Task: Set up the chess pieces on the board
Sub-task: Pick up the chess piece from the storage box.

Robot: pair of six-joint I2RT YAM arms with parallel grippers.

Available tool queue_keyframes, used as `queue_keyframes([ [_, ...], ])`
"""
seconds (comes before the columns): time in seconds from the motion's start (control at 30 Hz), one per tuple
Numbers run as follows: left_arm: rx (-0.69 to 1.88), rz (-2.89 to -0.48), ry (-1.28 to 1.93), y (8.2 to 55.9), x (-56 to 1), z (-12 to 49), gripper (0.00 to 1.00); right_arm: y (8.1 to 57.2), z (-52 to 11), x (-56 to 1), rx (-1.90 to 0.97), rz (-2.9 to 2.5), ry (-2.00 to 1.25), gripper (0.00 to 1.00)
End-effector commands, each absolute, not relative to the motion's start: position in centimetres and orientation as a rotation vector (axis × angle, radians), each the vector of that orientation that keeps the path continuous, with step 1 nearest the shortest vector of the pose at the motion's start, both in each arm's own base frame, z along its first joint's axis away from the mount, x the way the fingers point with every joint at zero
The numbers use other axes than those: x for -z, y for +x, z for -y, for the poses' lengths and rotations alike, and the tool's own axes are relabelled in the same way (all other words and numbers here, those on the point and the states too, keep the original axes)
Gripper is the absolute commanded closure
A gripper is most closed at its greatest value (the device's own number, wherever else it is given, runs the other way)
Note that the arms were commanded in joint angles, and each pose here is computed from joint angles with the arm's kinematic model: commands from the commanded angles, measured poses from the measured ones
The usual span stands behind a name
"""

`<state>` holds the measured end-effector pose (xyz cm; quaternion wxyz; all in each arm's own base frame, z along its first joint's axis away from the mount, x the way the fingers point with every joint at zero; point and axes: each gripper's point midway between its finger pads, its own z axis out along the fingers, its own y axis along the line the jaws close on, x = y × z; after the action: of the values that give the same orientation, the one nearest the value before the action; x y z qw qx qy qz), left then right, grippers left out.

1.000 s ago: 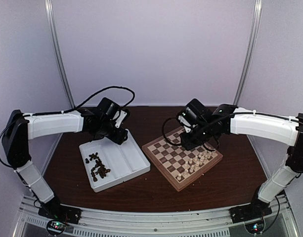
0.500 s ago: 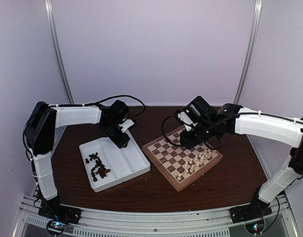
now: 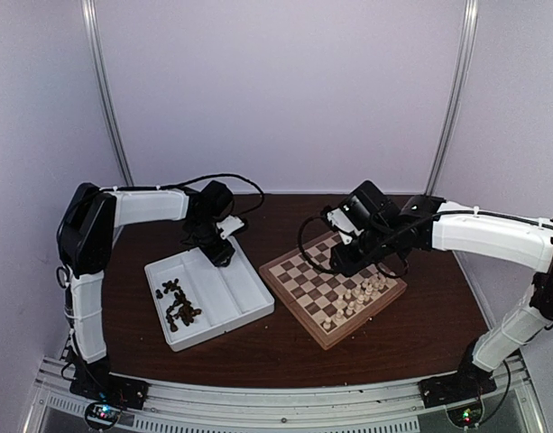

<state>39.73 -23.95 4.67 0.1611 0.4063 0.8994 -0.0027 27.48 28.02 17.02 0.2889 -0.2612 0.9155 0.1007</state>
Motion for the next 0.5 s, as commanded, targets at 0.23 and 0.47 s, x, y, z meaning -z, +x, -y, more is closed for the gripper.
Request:
queue_keyframes([
  [0.23,0.007,-2.583,1.252,41.1,-3.1,24.2,0.58,27.5,-27.6,-17.8,-0.293,-2.418,-0.672,0.69],
  [0.47,0.094,-2.579,1.271,40.8,-2.9,25.2,0.57,27.6,-27.5,-17.7,-0.291,-2.424,-0.665,0.69],
])
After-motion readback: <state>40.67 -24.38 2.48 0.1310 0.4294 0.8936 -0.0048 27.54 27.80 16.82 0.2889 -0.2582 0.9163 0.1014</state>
